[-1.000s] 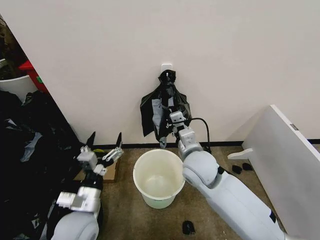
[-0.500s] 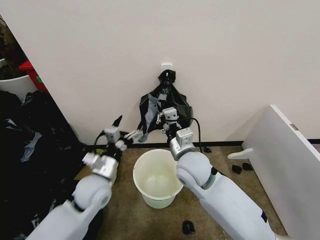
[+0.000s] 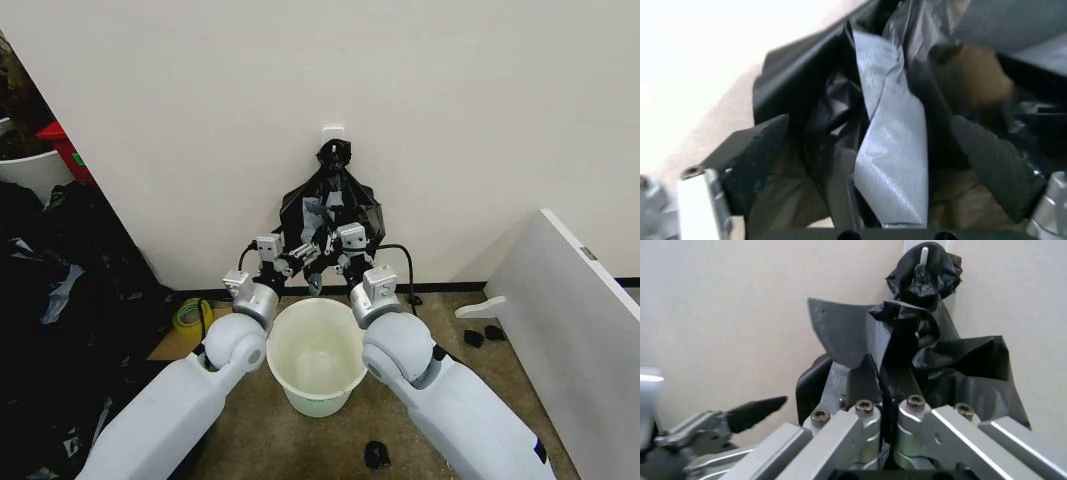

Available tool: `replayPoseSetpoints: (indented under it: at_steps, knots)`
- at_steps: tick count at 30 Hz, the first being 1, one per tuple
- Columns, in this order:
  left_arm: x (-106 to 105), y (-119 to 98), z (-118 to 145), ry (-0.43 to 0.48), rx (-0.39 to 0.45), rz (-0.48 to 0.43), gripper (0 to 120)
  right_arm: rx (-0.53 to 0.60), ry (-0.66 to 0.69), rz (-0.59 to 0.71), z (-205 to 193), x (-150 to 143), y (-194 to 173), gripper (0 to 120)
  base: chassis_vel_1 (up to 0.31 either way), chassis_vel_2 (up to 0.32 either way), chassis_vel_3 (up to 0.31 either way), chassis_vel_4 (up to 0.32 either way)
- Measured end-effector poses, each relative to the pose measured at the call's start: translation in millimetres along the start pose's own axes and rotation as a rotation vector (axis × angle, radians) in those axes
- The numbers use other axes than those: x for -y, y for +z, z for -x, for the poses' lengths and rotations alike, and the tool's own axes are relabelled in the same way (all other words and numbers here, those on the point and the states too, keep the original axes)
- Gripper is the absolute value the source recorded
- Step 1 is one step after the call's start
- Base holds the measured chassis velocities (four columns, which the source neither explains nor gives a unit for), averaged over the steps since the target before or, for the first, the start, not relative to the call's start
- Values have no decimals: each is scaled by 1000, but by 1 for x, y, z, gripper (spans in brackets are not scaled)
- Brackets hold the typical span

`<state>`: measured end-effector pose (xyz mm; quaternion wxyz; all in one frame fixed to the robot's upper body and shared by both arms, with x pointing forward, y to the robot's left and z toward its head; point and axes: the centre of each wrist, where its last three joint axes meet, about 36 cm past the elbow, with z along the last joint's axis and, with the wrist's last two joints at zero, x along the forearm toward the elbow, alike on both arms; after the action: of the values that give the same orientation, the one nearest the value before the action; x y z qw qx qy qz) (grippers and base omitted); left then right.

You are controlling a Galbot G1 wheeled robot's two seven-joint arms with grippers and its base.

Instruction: Place the garbage bag over the trash bin.

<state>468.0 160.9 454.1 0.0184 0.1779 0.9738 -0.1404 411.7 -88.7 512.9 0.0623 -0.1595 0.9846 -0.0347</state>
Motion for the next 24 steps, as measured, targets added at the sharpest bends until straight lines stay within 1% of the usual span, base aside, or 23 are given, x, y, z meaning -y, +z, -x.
replayPoseSetpoints:
  at_steps: [1, 4, 5, 8, 9, 12, 15, 16, 18, 19, 20, 22, 23, 24]
  knots:
    - [0, 0, 0, 0, 0, 0, 93, 0, 0, 0, 0, 0, 0, 0, 0, 0, 0, 0]
    - [3, 3, 6, 1, -18, -16, 78, 1, -1, 0, -1, 0, -1, 0, 0, 0, 0, 0]
    - [3, 3, 6, 1, -18, -16, 78, 1, -1, 0, -1, 0, -1, 0, 0, 0, 0, 0]
    - [6, 7, 7, 8, -31, -18, 65, 0, -4, 2, -1, -1, -2, 0, 0, 0, 0, 0]
    - [6, 7, 7, 8, -31, -18, 65, 0, -4, 2, -1, -1, -2, 0, 0, 0, 0, 0]
    - [7, 10, 7, 10, -38, -14, 49, 1, -5, 1, -1, 0, -4, 0, 0, 0, 0, 0]
    - [7, 10, 6, 10, -39, -13, 45, 0, -5, 1, -1, 0, -4, 0, 0, 0, 0, 0]
    - [8, 10, 6, 9, -38, -13, 34, 0, -3, 1, -1, 0, -4, 0, 0, 0, 0, 0]
    - [8, 10, 5, 9, -38, -13, 32, 0, -3, 1, -1, 0, -4, 0, 0, 0, 0, 0]
    - [8, 10, 5, 8, -40, -14, 24, 1, -1, 2, -1, 0, -4, 0, 0, 0, 0, 0]
    - [8, 9, 5, 9, -40, -14, 21, 1, 1, 4, -1, 0, -4, 0, 0, 0, 0, 0]
    - [9, 9, 5, 9, -40, -15, 19, 1, 2, 4, -1, 1, -4, 0, 0, 0, 0, 0]
    - [9, 9, 4, 11, -40, -16, 11, 1, 8, 5, 0, 1, -5, 0, 0, 0, 0, 0]
    - [9, 8, 3, 10, -39, -18, 6, 1, 15, 6, 0, 3, -5, 0, 0, 0, 0, 0]
